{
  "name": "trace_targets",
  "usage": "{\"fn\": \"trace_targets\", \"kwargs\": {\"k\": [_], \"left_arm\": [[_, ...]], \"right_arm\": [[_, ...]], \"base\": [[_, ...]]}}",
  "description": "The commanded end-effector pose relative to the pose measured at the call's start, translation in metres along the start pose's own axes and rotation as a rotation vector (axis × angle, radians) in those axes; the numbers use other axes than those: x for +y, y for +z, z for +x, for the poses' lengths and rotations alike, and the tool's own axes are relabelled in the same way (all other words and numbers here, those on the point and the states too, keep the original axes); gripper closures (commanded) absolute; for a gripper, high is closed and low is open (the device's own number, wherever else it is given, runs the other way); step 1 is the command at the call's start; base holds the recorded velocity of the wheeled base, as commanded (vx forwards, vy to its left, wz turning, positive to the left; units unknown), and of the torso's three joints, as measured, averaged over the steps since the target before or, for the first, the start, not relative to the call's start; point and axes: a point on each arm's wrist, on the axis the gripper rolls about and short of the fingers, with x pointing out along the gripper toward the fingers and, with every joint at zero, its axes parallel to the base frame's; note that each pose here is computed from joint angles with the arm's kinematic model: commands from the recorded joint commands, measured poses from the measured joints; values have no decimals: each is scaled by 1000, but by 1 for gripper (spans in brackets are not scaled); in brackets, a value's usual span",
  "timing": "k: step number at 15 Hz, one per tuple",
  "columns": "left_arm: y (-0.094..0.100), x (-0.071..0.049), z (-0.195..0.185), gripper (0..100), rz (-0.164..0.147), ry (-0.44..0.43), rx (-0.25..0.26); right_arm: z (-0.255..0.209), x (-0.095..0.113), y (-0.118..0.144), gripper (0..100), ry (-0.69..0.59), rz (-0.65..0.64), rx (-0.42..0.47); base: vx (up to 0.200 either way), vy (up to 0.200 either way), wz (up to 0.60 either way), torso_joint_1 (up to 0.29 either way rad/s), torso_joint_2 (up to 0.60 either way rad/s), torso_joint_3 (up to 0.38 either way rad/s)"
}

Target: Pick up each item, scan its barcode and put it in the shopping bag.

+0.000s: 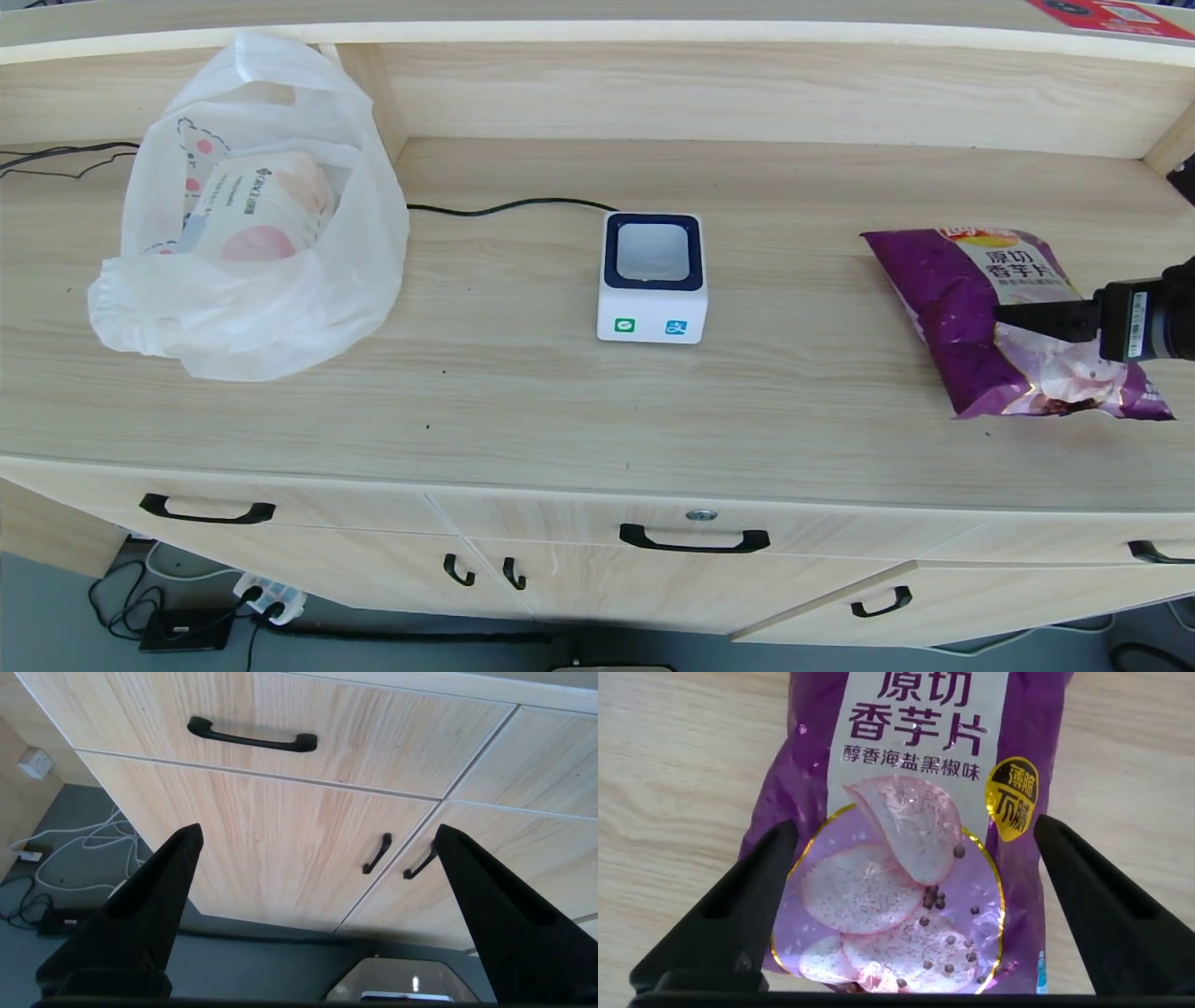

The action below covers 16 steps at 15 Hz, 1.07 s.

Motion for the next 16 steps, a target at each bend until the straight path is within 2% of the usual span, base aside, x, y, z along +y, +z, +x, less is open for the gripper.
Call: {"fn": "trace_targets", "kwargs": {"k": [1, 4, 9, 14, 16], "left_arm": [[0, 0, 0, 0, 0, 0, 0], [0, 0, 0, 0, 0, 0, 0], [0, 0, 0, 0, -1, -1, 0], [0, 0, 0, 0, -1, 0, 0], [0, 0, 0, 0, -1, 0, 0]], "right_arm": [[-2, 0, 3, 0, -4, -23, -13], [-5, 2, 1, 0, -63, -84, 0], [-2, 12, -12, 0, -20, -69, 37], [-3, 22, -5, 0, 3, 89, 16], [-5, 22, -5, 0, -2, 94, 12]], "base": [[0, 0, 0, 0, 0, 0], [0, 0, 0, 0, 0, 0], [0, 0, 0, 0, 0, 0], [0, 0, 0, 0, 0, 0], [0, 0, 0, 0, 0, 0]]}}
